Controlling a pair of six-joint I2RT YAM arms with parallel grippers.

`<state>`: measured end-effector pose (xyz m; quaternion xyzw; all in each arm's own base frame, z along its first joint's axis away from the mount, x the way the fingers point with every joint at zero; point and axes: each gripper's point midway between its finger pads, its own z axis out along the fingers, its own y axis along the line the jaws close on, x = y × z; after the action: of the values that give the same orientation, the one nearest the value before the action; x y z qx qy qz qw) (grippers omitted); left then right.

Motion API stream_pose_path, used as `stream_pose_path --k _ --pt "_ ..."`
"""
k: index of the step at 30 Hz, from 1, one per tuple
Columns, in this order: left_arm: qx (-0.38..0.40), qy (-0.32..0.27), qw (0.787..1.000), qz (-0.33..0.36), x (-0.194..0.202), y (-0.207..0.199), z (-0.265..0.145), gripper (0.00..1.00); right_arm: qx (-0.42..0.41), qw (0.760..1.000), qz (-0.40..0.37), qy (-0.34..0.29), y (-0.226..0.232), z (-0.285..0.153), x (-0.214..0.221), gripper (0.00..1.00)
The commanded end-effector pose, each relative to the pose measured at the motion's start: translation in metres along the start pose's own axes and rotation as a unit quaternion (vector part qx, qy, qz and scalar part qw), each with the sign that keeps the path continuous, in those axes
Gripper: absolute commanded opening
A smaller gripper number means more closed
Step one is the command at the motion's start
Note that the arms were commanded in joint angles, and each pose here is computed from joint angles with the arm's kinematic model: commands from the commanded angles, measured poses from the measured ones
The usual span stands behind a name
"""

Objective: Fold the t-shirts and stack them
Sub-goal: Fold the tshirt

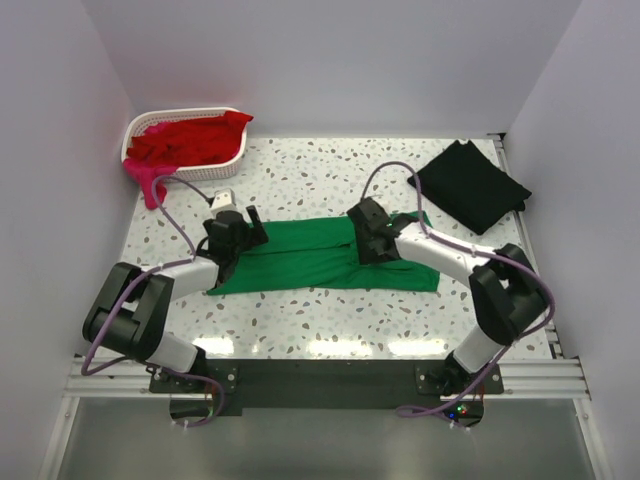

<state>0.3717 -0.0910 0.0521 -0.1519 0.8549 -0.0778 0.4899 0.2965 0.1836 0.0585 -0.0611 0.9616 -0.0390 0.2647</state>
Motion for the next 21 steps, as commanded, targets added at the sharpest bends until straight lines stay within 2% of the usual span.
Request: stream_pose_path --k 1,9,21 --pt "0.014 -0.034 0.999 -0.001 -0.025 -0.010 0.004 0.93 0.045 0.997 0.063 -0.018 -0.056 -0.010 -0.008 0.52" --pt "0.020 -0.029 0.999 -0.002 -0.022 -0.010 0.005 0.93 0.091 0.990 0.106 0.019 -0.111 0.005 0.016 0.45" --pt "0.014 -0.027 1.000 0.005 -0.019 -0.008 0.009 0.93 0.036 0.992 0.112 0.047 -0.097 0.027 0.026 0.34"
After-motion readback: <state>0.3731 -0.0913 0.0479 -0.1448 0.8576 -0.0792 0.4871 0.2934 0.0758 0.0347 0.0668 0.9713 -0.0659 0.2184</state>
